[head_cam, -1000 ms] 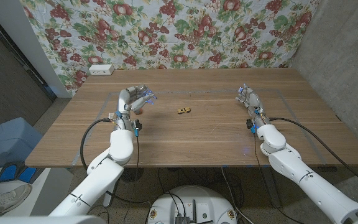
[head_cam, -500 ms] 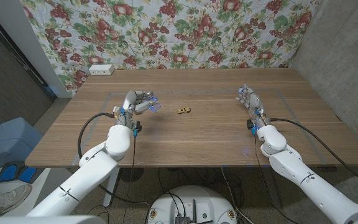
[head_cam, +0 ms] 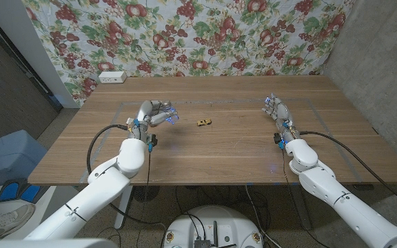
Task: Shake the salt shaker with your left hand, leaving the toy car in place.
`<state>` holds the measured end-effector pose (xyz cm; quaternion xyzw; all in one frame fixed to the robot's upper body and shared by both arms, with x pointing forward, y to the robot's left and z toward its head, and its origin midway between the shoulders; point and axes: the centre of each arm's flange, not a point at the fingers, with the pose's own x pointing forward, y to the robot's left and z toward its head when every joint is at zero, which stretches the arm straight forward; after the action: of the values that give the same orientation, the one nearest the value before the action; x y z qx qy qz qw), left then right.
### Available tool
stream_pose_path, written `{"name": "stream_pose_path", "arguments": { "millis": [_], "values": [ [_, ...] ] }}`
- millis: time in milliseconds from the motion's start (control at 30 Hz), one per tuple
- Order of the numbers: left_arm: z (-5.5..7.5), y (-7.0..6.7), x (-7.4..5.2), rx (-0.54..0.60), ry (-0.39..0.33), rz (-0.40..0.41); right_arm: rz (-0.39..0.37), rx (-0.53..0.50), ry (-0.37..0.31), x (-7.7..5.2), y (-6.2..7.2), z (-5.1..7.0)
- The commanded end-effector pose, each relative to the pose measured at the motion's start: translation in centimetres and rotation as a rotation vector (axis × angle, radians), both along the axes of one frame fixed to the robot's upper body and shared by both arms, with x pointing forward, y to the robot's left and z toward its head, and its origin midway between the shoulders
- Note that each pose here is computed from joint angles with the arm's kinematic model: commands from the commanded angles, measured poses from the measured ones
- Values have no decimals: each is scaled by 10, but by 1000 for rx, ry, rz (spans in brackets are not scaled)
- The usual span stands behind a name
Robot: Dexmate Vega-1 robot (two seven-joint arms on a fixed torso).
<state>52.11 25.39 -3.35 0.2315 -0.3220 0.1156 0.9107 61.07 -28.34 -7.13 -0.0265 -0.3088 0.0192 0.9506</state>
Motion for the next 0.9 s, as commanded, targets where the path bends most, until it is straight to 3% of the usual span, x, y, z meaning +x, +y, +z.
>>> {"name": "stream_pose_path", "arguments": {
  "millis": [33, 400, 900],
  "values": [
    [-9, 5, -3, -173, -179, 2, 1, 1, 6, 6, 1, 2],
    [-20, 7, -6, -328, -348, 16, 1, 3, 10, 7, 0, 3],
    [-23, 6, -9, -382, -435, 17, -1, 7, 8, 7, -1, 0]
  ]
}}
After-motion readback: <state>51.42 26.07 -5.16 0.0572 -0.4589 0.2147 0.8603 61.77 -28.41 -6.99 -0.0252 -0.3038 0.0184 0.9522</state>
